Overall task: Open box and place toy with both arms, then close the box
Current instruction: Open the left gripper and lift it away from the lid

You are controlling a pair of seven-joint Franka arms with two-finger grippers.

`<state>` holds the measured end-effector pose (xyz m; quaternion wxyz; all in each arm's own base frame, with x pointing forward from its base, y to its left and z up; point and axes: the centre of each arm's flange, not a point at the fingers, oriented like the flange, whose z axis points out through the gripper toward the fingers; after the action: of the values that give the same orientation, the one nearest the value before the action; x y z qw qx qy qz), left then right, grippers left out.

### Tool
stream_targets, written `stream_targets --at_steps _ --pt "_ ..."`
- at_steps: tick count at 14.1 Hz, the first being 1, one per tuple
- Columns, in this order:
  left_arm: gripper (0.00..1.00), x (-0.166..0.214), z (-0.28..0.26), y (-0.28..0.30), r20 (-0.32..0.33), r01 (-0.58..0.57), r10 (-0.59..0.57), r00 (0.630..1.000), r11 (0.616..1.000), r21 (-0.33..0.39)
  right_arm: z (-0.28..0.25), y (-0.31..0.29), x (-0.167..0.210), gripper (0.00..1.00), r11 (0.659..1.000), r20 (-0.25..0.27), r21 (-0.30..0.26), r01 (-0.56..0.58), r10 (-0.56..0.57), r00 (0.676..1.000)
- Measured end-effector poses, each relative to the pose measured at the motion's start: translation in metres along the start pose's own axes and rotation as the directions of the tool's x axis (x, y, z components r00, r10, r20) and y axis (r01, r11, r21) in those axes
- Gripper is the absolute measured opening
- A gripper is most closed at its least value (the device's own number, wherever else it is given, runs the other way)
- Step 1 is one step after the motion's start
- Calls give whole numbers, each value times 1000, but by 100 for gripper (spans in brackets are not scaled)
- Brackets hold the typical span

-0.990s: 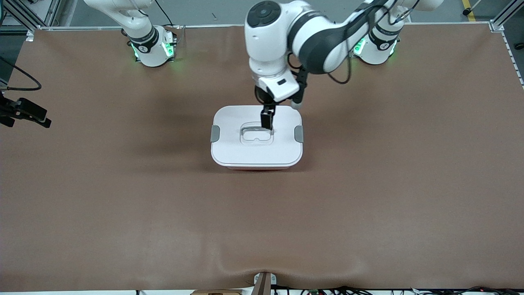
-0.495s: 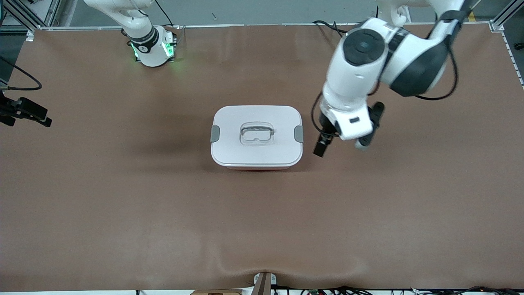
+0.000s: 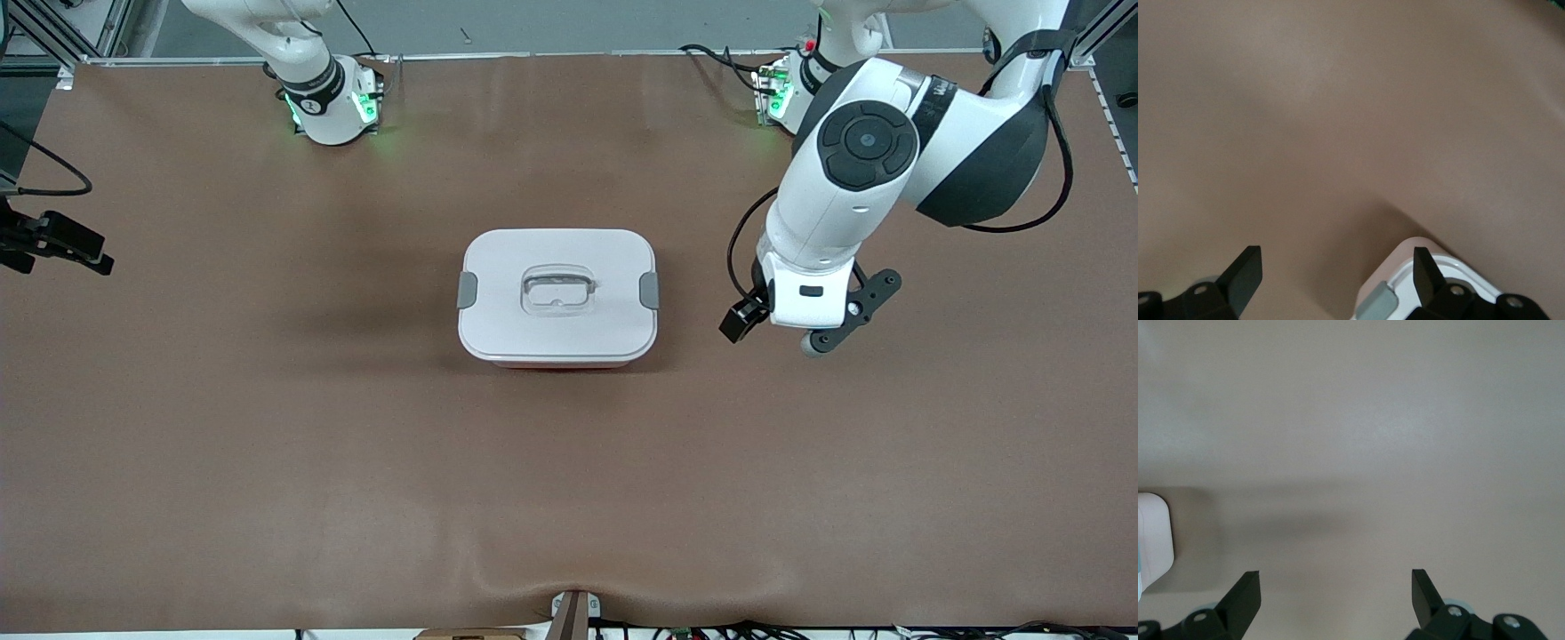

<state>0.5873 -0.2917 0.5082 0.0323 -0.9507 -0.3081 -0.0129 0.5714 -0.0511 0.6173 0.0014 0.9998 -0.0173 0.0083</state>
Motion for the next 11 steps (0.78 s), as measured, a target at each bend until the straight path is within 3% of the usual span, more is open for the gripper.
stream_targets --at_steps 8,11 --pt "100 41 4 -29 24 -43 42 999 998 34 0 -1 0 100 1000 0 0 1 -1 1000" --pt "100 68 4 -53 50 -137 134 990 989 61 0 -1 0 100 1000 0 0 2 -2 1000"
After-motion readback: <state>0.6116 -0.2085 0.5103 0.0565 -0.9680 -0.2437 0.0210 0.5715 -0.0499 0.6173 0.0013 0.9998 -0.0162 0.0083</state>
